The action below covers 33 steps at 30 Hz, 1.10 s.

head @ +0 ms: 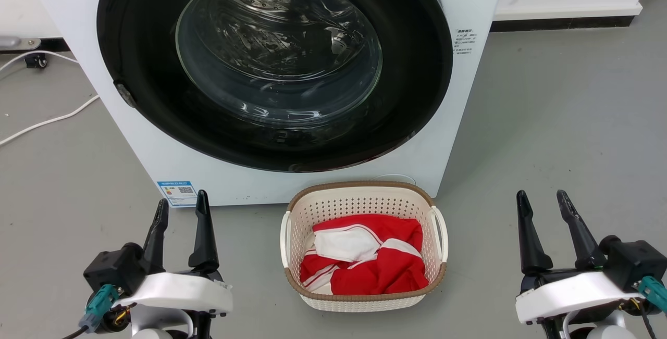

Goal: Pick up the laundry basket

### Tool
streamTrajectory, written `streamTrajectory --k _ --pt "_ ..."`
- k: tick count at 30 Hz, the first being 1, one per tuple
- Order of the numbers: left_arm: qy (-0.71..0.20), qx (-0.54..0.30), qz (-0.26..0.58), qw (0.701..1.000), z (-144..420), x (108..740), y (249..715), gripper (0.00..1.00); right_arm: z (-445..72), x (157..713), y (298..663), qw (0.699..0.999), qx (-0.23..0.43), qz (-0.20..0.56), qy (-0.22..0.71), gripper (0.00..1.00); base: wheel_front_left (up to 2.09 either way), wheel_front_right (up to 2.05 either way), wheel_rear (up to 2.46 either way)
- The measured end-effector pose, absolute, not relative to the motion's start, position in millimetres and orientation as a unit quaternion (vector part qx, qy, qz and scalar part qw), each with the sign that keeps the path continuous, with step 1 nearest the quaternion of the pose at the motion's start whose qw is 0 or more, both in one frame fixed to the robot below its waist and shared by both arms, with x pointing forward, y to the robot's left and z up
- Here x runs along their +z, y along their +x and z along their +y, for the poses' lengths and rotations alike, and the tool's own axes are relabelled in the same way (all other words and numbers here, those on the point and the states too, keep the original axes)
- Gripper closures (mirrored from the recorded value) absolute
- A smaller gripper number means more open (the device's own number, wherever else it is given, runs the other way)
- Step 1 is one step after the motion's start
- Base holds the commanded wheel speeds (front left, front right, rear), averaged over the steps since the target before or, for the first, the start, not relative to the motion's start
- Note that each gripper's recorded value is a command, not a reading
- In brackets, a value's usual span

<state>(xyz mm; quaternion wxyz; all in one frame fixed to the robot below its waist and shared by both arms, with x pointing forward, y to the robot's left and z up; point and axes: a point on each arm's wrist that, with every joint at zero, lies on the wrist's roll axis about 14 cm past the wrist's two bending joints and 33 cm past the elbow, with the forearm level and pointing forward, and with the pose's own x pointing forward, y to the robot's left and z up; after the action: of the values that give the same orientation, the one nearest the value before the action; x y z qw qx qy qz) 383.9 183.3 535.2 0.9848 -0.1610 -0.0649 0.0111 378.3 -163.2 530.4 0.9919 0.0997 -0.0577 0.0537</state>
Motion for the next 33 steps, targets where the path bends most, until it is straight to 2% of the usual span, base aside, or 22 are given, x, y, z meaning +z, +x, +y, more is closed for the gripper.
streamTrajectory --k 33 --pt "-0.029 -0.007 -0.078 0.997 173.3 532.1 379.5 0.00 -152.1 528.6 372.7 0.993 0.079 -0.073 -0.044 0.00 0.00 0.00 0.00"
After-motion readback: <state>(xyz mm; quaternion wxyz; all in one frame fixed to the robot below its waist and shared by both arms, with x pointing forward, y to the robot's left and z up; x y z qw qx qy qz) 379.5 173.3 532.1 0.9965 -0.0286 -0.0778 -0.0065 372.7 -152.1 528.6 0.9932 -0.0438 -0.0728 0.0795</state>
